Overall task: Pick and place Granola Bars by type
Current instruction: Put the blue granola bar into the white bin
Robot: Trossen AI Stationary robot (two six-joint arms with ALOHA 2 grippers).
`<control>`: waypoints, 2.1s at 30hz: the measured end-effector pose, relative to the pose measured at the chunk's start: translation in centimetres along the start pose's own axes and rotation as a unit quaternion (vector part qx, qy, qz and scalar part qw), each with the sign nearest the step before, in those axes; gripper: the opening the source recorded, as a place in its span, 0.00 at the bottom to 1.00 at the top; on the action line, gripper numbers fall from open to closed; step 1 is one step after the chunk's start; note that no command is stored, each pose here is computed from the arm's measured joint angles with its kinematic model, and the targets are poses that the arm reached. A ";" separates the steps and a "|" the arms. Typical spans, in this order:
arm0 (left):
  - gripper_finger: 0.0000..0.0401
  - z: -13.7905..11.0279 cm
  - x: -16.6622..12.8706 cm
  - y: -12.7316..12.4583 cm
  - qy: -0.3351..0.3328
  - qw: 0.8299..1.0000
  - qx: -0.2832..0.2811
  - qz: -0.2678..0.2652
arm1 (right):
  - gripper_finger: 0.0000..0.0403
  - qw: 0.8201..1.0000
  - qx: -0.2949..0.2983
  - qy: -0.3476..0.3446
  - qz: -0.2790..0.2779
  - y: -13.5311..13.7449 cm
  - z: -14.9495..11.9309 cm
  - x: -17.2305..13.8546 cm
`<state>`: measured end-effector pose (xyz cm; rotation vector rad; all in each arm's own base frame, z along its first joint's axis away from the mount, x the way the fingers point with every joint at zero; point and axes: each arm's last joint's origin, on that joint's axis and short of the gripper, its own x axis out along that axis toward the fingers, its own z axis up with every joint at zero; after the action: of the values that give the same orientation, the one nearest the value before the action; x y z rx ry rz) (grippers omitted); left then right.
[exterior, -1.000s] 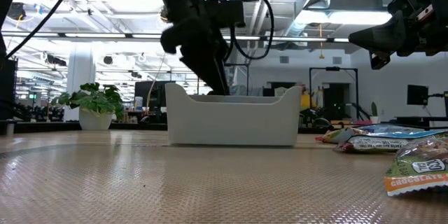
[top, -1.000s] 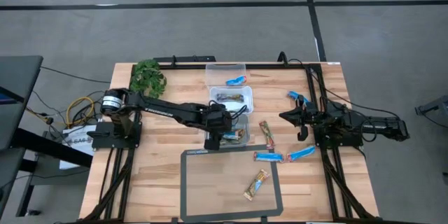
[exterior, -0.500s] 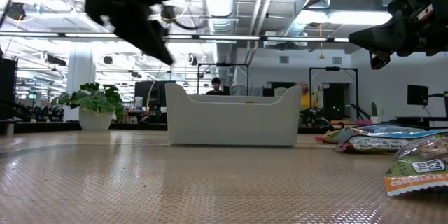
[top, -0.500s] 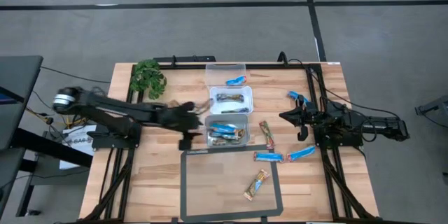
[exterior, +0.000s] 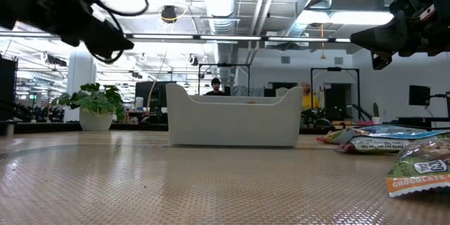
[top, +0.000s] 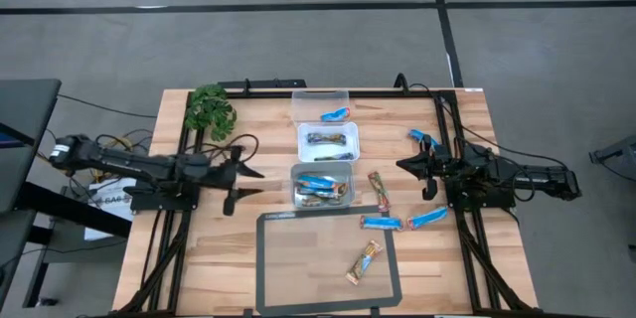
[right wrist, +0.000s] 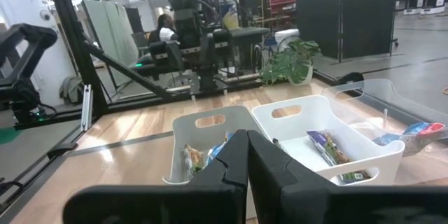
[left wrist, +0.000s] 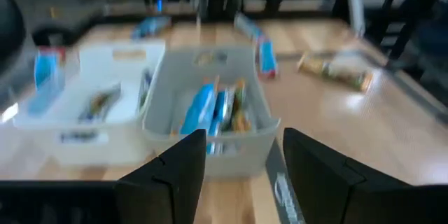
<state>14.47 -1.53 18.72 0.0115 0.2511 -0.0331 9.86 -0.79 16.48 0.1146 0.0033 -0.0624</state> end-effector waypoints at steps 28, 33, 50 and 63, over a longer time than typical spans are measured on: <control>0.46 -2.7 -4.3 0.3 -0.153 0.987 0.055 -0.005 | 0.00 1.000 0.000 0.000 0.000 0.0 0.0 0.0; 0.46 -2.8 -4.3 0.0 -0.152 0.985 0.061 -0.047 | 0.00 1.000 0.000 0.000 0.000 0.0 0.0 0.0; 0.46 -3.0 -4.2 0.1 -0.142 0.989 0.020 -0.042 | 0.00 1.000 0.000 0.000 0.000 0.0 0.0 0.0; 0.46 -3.0 -4.2 0.1 -0.141 0.989 0.022 -0.040 | 0.00 1.000 0.000 0.000 0.000 0.0 0.0 0.0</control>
<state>9.68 -1.25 16.87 0.0413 -0.0329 -0.1195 9.86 -0.79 16.47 0.1147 0.0043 -0.0623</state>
